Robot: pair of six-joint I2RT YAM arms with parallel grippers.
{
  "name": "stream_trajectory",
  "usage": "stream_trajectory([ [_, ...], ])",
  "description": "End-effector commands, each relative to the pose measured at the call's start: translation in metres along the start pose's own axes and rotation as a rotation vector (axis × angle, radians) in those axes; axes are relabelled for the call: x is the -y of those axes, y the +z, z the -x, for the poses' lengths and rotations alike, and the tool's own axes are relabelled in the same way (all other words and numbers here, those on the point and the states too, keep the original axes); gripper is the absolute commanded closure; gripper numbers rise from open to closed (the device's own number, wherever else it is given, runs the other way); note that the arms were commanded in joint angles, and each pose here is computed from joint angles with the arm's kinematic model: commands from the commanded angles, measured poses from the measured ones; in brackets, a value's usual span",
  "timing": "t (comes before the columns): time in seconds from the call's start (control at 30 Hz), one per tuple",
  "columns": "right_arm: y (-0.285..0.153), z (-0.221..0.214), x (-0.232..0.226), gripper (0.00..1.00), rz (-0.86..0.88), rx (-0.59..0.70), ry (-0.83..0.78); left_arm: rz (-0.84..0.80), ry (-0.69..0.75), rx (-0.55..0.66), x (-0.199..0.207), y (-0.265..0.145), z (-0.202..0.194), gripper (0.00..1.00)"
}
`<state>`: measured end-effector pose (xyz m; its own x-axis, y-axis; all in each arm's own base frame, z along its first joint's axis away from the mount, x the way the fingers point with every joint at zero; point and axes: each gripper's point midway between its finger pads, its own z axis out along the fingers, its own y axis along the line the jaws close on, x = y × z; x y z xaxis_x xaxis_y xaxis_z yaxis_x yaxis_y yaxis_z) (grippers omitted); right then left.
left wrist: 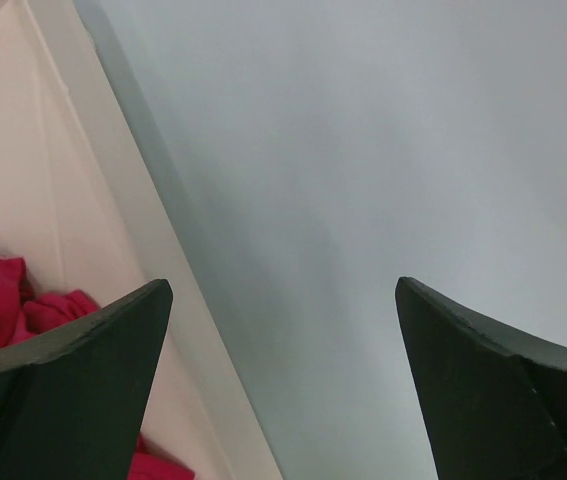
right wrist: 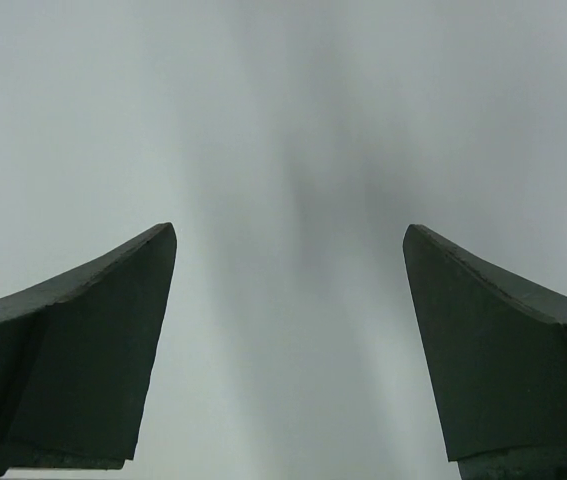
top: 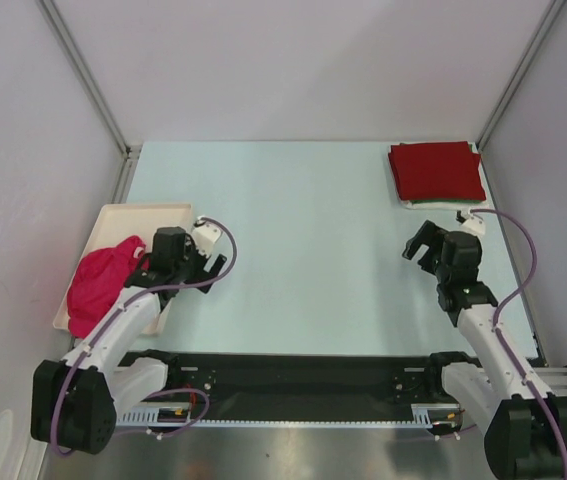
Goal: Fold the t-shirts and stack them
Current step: Neatly place the folded tshirt to the corner
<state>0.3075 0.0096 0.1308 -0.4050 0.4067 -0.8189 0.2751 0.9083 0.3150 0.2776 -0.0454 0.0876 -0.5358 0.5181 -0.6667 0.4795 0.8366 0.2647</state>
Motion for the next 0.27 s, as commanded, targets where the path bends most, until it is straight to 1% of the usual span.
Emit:
stream_trajectory([
  [0.0,-0.0053,0.0102,-0.0058,0.0,0.043,0.086,0.05,0.05,-0.045,0.124,-0.0115,-0.0018,0.0266,0.0],
  [0.23,-0.0143,0.009,-0.0024,0.0,0.065,0.132,0.02,0.047,-0.049,0.123,-0.0103,-0.0018,0.025,0.0],
])
